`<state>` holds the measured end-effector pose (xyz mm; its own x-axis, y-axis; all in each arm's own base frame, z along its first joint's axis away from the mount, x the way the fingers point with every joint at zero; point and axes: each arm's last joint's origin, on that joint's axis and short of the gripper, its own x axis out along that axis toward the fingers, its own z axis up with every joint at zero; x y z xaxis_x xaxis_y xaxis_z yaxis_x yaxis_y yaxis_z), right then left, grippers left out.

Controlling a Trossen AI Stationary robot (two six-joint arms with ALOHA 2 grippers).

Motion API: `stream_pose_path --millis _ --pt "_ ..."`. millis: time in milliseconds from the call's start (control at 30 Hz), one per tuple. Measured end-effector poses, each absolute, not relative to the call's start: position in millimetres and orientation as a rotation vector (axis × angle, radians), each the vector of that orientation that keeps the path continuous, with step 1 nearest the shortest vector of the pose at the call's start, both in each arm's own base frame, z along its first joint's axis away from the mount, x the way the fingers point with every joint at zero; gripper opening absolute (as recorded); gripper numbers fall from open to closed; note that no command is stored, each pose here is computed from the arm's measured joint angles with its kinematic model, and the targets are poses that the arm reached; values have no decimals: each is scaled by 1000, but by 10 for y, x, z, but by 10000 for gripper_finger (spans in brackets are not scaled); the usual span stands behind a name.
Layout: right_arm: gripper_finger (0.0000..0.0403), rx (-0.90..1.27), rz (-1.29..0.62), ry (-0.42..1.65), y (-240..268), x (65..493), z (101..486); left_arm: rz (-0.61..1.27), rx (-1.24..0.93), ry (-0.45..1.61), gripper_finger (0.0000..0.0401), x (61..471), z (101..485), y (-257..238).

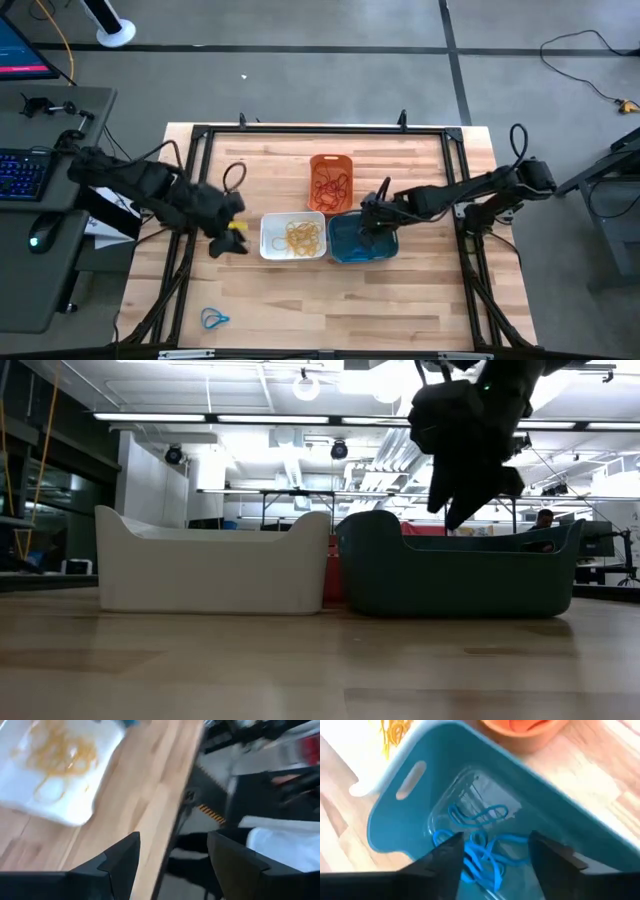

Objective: Sort rubber bands into baskets
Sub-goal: Put the blue rubber band into the blue bin

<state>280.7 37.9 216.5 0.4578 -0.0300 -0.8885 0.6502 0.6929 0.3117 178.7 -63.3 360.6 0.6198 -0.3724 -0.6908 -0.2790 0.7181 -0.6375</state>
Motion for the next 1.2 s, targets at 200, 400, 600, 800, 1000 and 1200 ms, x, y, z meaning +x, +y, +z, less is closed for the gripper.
stream_pose_path --millis 200,400,600,800,1000,1200 --pt "245 693 -405 1025 278 2839 2179 66 -610 1272 225 1557 3318 -995" --pt "248 670 -391 1030 269 2840 2180 -45 -235 1456 225 1479 2973 -1622" --pt "248 664 -403 1023 265 2840 2181 -180 -65 1508 225 1453 2518 -2302" --pt "248 633 -404 1018 261 2840 2181 -295 -123 1553 225 1361 2065 -2666" --pt "248 628 -417 1011 249 2842 2182 -140 -40 1618 225 1279 1657 -2324" --pt "248 676 -445 1003 249 2841 2182 -242 -36 1618 225 1232 1419 -2227"
